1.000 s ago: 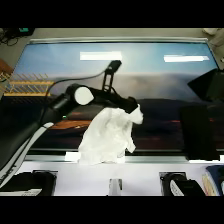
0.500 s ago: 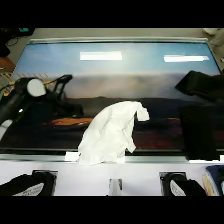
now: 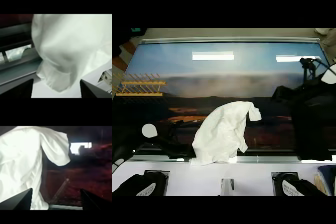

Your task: Fold the shirts.

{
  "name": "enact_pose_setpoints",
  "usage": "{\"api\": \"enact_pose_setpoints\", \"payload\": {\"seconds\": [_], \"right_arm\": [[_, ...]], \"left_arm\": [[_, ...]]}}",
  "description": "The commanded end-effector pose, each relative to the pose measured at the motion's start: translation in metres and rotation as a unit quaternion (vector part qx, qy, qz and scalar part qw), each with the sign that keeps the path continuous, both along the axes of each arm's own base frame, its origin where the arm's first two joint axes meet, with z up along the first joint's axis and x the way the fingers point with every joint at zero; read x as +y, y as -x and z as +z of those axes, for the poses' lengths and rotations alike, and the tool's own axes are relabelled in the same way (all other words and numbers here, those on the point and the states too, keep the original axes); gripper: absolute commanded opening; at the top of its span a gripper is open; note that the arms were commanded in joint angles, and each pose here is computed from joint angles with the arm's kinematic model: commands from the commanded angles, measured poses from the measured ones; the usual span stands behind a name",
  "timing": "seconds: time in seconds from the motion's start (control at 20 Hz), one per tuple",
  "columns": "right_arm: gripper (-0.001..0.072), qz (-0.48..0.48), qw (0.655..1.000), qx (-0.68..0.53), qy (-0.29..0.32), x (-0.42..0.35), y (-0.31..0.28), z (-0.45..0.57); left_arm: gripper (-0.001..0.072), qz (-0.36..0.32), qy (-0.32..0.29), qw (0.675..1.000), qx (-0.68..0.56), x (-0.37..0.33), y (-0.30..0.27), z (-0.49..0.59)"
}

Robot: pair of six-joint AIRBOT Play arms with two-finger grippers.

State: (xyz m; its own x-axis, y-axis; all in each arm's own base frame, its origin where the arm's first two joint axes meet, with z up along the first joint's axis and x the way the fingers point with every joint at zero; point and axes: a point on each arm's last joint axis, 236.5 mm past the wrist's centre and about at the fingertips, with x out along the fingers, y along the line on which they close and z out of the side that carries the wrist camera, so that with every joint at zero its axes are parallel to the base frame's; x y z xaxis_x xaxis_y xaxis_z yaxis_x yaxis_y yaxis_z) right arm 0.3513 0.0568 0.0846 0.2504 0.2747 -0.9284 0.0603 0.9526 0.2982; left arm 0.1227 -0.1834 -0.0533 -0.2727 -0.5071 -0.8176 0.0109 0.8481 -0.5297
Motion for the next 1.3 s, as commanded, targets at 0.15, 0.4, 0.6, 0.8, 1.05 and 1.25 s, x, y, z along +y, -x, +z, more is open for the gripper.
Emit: {"api": "enact_pose_setpoints", "payload": {"seconds": [0.15,0.4,0.6,0.8,1.05,1.25], "right_arm": [[0.0614,-0.003,0.998,0.055,-0.001,0.000,0.001,-0.062],[0.0691,-0.001,0.995,0.096,-0.023,0.009,0.004,-0.113],[0.0690,0.004,0.989,0.115,-0.091,0.038,-0.005,-0.140],[0.0690,0.049,0.992,0.084,-0.080,0.047,-0.020,-0.163],[0.0687,0.077,0.994,0.059,-0.055,0.065,-0.031,-0.180],[0.0031,0.083,0.994,0.037,-0.057,0.079,-0.041,-0.172]], "left_arm": [[0.0540,0.014,0.019,1.000,0.001,-0.024,0.011,-0.012],[0.0034,0.003,0.030,1.000,-0.009,-0.027,0.011,-0.009],[0.0033,-0.002,0.046,0.998,-0.031,-0.032,0.006,0.001],[0.0033,-0.003,0.065,0.995,-0.072,-0.039,-0.010,0.024],[0.0033,-0.004,0.079,0.991,-0.104,-0.046,-0.026,0.045],[0.0034,-0.004,0.091,0.987,-0.132,-0.052,-0.040,0.064]]}}
